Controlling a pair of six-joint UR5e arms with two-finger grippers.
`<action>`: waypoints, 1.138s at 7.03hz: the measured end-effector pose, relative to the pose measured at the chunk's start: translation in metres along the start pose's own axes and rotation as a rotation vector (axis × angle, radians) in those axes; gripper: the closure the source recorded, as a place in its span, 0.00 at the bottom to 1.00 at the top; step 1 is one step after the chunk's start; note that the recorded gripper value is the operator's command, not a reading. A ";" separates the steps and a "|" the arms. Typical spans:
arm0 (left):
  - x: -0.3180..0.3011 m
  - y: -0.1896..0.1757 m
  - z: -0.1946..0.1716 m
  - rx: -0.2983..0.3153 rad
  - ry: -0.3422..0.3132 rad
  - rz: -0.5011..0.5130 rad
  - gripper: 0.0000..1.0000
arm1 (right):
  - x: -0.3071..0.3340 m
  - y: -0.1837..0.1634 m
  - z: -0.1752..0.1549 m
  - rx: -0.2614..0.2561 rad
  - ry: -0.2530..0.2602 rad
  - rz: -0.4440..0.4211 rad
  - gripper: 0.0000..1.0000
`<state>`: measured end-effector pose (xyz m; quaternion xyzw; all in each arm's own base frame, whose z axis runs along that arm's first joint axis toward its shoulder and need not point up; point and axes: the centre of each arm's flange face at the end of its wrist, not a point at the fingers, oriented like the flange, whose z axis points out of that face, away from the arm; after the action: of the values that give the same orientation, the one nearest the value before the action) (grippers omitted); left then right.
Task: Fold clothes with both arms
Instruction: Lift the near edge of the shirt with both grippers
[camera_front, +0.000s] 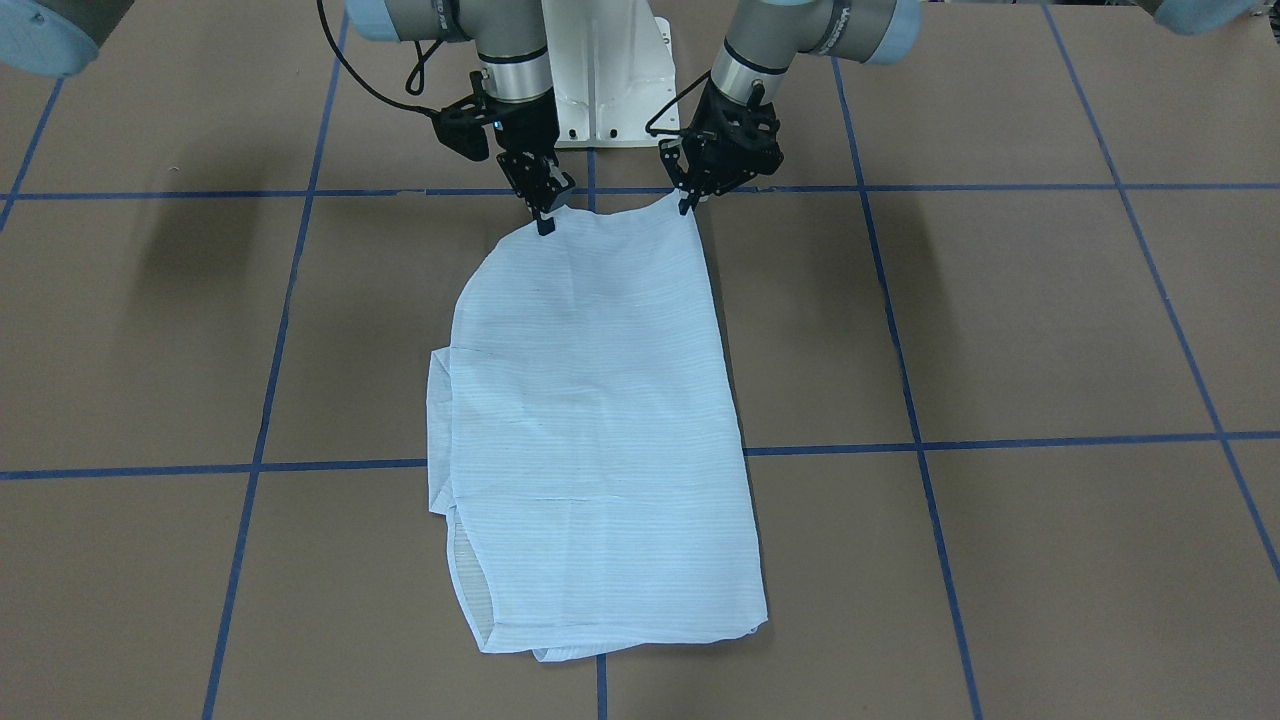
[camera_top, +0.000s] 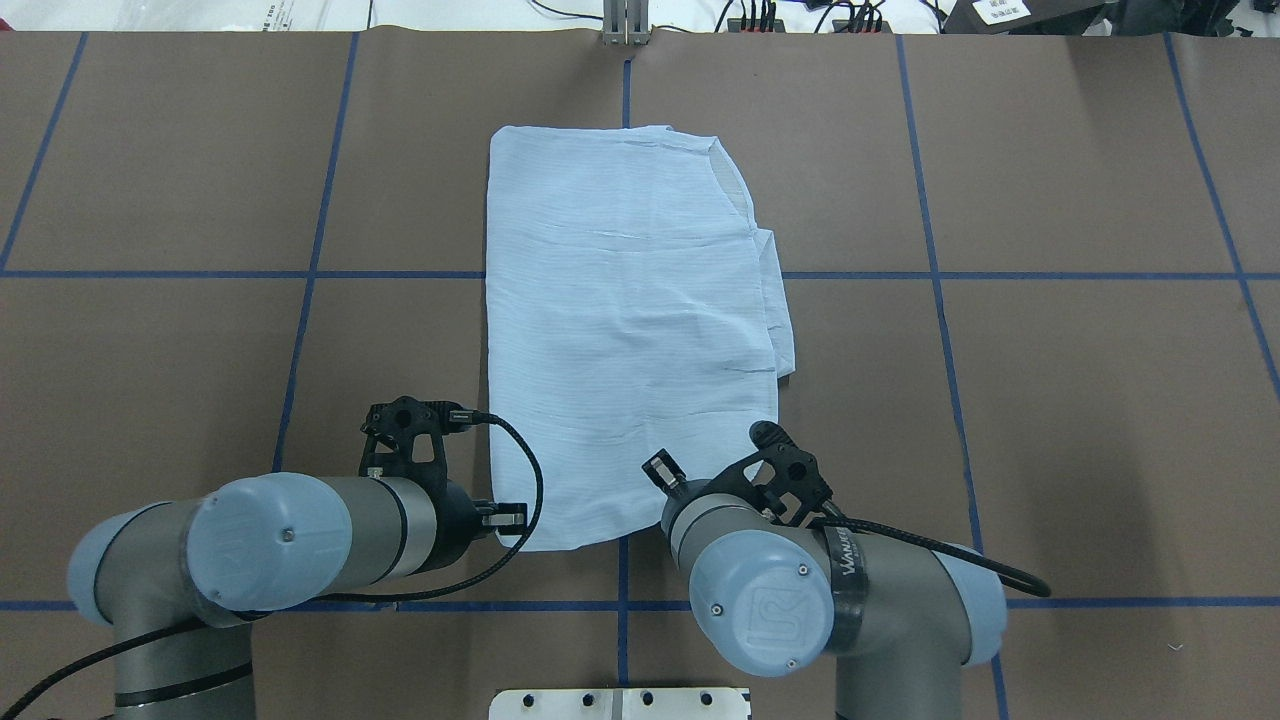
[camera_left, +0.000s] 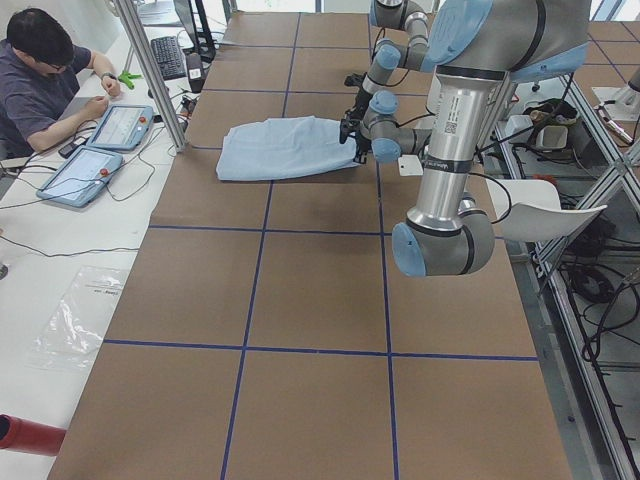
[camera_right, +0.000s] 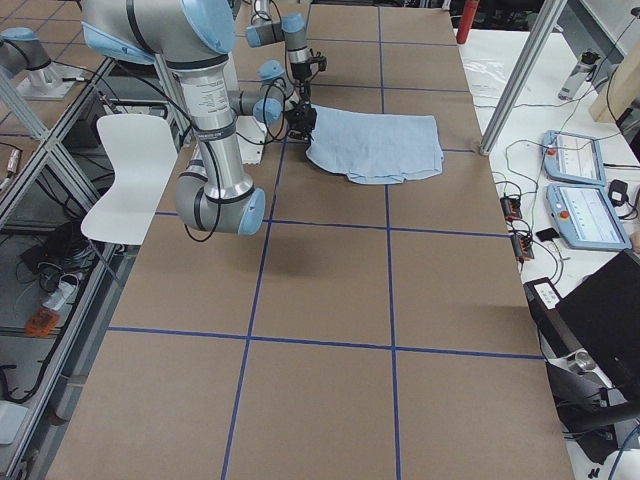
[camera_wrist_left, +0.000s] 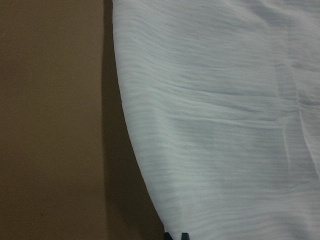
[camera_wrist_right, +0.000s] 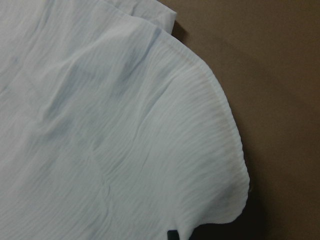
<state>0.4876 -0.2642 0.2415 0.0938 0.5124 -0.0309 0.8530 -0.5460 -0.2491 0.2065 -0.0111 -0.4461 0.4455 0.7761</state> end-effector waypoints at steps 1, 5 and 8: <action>0.011 0.002 -0.037 -0.015 0.009 -0.002 1.00 | 0.001 -0.002 -0.045 -0.014 0.010 -0.010 1.00; 0.056 0.006 -0.169 -0.096 0.025 -0.003 1.00 | 0.000 -0.013 -0.171 -0.071 0.019 -0.047 1.00; 0.056 -0.046 -0.135 -0.026 -0.081 0.025 1.00 | -0.045 -0.018 -0.131 0.019 -0.016 -0.094 1.00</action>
<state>0.3899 -0.2805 0.1246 0.0879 0.4768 -0.0176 0.8745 -0.4509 -0.2414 0.1047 0.0207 -0.4481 0.4128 0.7927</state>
